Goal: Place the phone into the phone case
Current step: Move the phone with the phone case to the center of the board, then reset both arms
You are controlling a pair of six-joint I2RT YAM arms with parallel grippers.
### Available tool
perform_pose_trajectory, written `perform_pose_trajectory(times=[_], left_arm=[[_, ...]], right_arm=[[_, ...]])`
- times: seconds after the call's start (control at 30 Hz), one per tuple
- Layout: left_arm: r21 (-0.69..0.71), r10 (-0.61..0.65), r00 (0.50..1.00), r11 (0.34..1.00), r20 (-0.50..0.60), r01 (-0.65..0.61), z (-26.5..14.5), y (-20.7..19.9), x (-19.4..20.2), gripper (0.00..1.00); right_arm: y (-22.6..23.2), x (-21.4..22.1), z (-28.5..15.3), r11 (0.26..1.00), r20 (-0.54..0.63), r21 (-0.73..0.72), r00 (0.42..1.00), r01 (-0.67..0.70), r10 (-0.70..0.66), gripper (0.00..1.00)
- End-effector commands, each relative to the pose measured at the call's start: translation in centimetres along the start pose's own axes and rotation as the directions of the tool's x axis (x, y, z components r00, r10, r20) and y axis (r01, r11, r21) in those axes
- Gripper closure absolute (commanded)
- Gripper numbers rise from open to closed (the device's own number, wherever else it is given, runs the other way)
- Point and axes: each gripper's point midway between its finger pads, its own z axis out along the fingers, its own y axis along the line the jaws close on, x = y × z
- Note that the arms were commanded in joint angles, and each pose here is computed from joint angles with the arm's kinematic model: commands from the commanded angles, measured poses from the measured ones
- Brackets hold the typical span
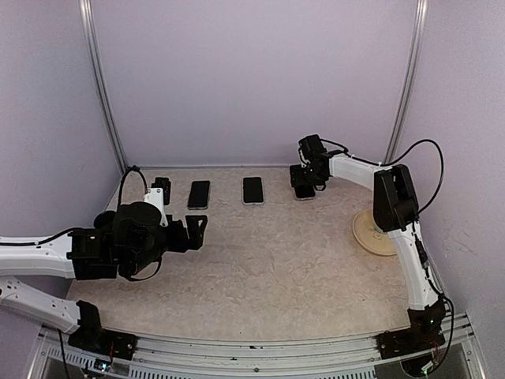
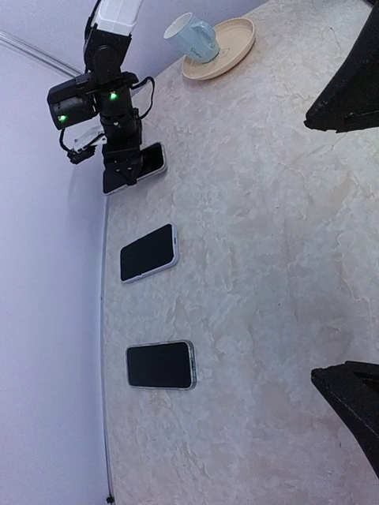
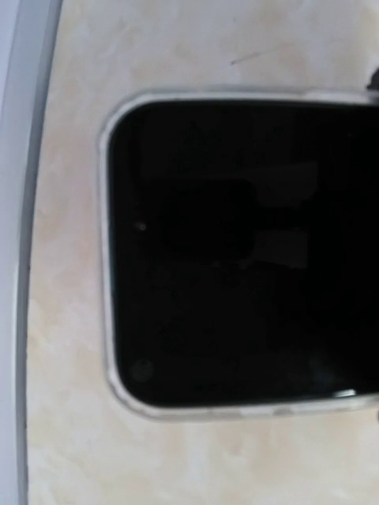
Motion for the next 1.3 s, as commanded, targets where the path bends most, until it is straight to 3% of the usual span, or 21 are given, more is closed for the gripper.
perform_pose_trajectory(times=[0.0,0.53,0.83,1.07,1.27], left_arm=[[-0.007,-0.011,1.000,1.000,0.009,0.011,-0.1,-0.3,-0.4,0.01],[-0.025,-0.005,1.000,1.000,0.007,0.005,-0.1,-0.2,-0.3,0.01],[-0.032,-0.002,1.000,0.999,0.010,0.003,0.1,-0.3,-0.5,0.01],[-0.050,0.024,0.999,0.998,0.031,-0.023,-0.1,-0.1,-1.3,0.01],[-0.088,0.053,0.997,0.995,0.054,-0.048,-0.1,0.8,-2.6,0.01]], right_arm=[[-1.0,0.2,1.5,0.999,-0.017,-0.004,0.999,-0.049,0.049,0.41],[-2.6,2.5,4.1,0.993,-0.058,0.030,0.992,-0.112,0.114,0.37],[-2.7,3.0,4.1,0.992,-0.080,0.024,0.989,-0.122,0.124,0.18],[-2.7,1.2,1.7,0.994,-0.052,0.012,0.993,-0.108,0.108,0.01],[-2.1,-0.9,-3.5,0.996,0.002,-0.055,0.997,-0.073,0.073,0.00]])
